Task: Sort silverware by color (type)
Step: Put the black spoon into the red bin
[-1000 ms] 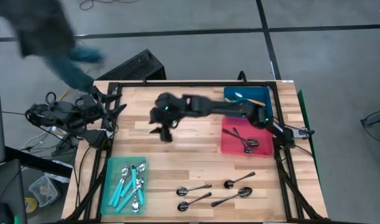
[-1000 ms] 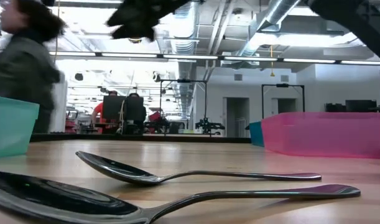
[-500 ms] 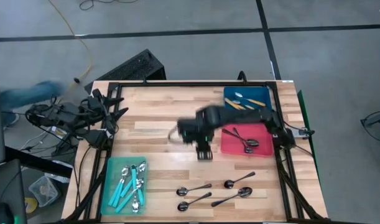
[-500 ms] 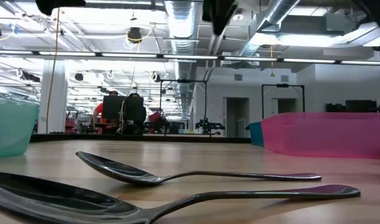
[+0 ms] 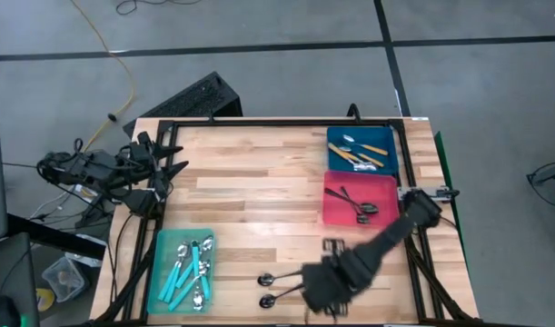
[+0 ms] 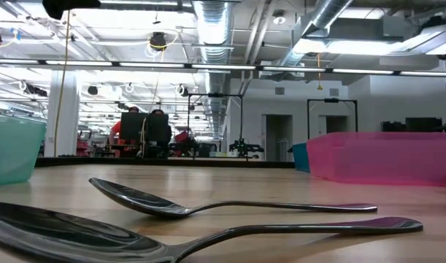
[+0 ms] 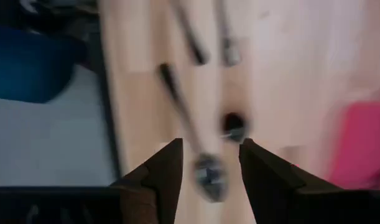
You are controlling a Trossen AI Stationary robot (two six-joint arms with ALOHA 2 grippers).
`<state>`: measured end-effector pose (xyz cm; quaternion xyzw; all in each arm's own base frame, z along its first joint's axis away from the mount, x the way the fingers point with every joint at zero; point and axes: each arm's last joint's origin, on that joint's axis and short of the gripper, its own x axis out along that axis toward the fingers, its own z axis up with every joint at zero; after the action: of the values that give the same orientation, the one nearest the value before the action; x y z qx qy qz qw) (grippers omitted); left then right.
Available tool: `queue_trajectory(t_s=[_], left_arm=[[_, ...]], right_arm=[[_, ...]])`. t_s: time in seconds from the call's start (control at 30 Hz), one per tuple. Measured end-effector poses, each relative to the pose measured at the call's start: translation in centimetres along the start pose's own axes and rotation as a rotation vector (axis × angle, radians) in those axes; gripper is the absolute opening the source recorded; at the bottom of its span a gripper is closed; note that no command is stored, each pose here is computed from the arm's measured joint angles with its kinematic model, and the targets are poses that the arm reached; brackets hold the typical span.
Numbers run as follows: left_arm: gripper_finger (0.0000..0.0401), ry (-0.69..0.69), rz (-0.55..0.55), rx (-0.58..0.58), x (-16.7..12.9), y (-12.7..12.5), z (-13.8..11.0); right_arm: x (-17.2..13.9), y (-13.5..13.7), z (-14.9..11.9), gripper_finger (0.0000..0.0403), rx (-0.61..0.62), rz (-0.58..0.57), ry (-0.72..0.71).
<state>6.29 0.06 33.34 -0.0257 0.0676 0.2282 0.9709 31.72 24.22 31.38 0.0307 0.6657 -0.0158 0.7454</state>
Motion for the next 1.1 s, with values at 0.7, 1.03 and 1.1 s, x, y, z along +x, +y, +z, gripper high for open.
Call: queue_trajectory(t_s=[0.7, 1.03, 1.1], left_arm=[[0.0212, 0.014, 0.012, -0.006, 1.0, -0.7, -1.6], [0.0212, 0.015, 0.012, -0.004, 1.0, -0.7, -1.6], [0.0212, 0.016, 0.012, -0.003, 1.0, -0.7, -1.7]], right_arm=[[7.7, -1.7, -7.3, 0.0183, -0.017, 0.030, -0.067], [11.2, -5.3, -7.4, 0.0183, 0.102, 0.115, -0.203], [11.9, -5.6, -6.8, 0.0183, 0.126, 0.112, -0.208]])
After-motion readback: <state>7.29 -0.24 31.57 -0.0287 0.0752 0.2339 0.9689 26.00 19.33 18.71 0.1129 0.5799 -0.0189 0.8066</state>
